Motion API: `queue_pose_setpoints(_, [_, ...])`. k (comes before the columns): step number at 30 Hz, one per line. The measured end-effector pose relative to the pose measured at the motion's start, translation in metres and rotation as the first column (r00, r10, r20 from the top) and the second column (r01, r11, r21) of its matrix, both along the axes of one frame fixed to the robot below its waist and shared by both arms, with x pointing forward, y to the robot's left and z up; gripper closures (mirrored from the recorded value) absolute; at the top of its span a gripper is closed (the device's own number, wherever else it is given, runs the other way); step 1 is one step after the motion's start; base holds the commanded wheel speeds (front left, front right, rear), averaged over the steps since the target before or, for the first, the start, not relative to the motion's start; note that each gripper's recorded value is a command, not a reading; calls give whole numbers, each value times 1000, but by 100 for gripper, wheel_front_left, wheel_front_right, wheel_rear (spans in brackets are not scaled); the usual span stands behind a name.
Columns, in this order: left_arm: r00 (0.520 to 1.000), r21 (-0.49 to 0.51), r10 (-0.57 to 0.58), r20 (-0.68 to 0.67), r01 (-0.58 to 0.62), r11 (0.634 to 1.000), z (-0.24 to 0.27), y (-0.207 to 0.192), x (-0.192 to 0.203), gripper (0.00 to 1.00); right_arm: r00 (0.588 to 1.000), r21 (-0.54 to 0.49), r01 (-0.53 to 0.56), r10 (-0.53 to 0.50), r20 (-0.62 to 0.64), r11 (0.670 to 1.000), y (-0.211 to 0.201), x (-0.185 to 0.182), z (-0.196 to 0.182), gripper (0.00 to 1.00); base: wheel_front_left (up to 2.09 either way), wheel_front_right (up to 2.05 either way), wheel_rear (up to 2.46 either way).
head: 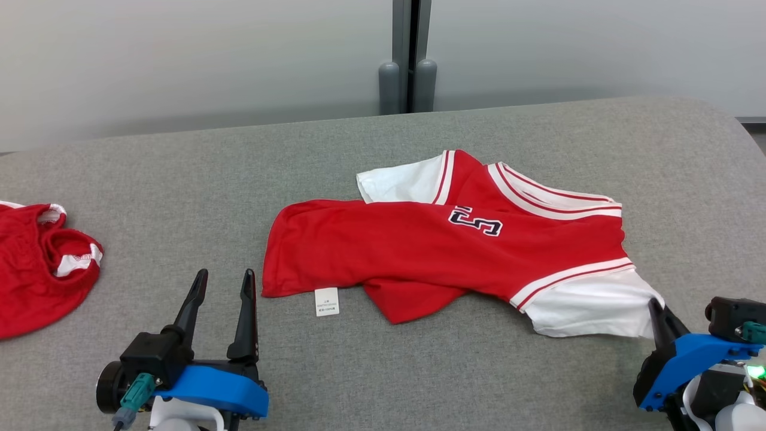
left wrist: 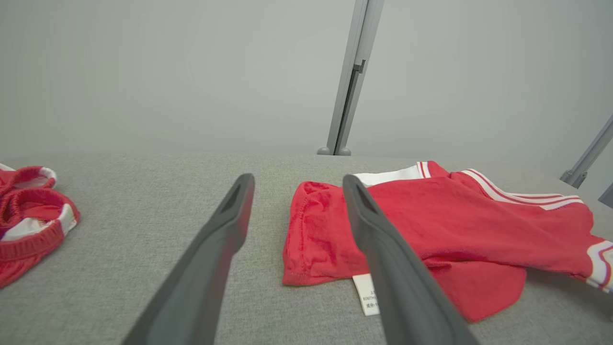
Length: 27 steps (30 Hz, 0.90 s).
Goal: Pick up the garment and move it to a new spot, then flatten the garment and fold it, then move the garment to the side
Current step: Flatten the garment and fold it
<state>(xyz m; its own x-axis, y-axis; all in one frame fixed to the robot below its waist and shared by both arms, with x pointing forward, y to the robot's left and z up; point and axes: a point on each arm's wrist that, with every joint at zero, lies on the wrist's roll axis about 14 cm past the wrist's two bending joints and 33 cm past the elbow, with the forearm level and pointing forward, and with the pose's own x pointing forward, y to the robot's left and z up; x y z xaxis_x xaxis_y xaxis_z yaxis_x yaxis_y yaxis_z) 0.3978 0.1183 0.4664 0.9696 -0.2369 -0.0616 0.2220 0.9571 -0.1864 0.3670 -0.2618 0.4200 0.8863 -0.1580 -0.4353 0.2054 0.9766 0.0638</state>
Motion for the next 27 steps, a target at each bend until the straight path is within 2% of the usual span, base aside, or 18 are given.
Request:
queue_pose_setpoints(1, [1000, 1, 0, 1, 0, 1000, 0, 0, 0, 0, 1000, -1, -2, 2, 12, 1000, 1, 1, 3, 53, 0, 0, 0])
queue_pose_setpoints(2, [1000, 2, 0, 2, 0, 1000, 1, 1, 0, 0, 1000, -4, -3, 4, 31, 1000, 1, 3, 7, 0, 0, 0, 0])
queue_pose_setpoints(6, [1000, 0, 4, -2, -4, 1000, 0, 2, -2, 0, 997, -10, -11, 12, 82, 1000, 3, 8, 19, 0, 0, 0, 0])
queue_pose_setpoints(9, [1000, 2, 13, -7, -13, 1000, -1, 4, -4, 0, 985, -48, -17, 25, 171, 999, 4, 15, 39, 0, 0, 0, 0])
queue_pose_setpoints(11, [1000, -1, 21, -7, -21, 1000, 0, 6, -6, 0, 958, -103, -26, 54, 282, 994, 7, 20, 64, 0, 0, 0, 0])
queue_pose_setpoints(17, [999, -5, 46, -6, -46, 999, 2, 12, -11, 0, 898, -179, -76, 145, 415, 981, 29, 21, 92, 0, 0, 0, 0])
queue_pose_setpoints(27, [996, -7, 91, -14, -91, 996, 0, 25, -24, 0, 880, -182, -129, 197, 432, 975, 49, 20, 96, 0, 0, 0, 0])
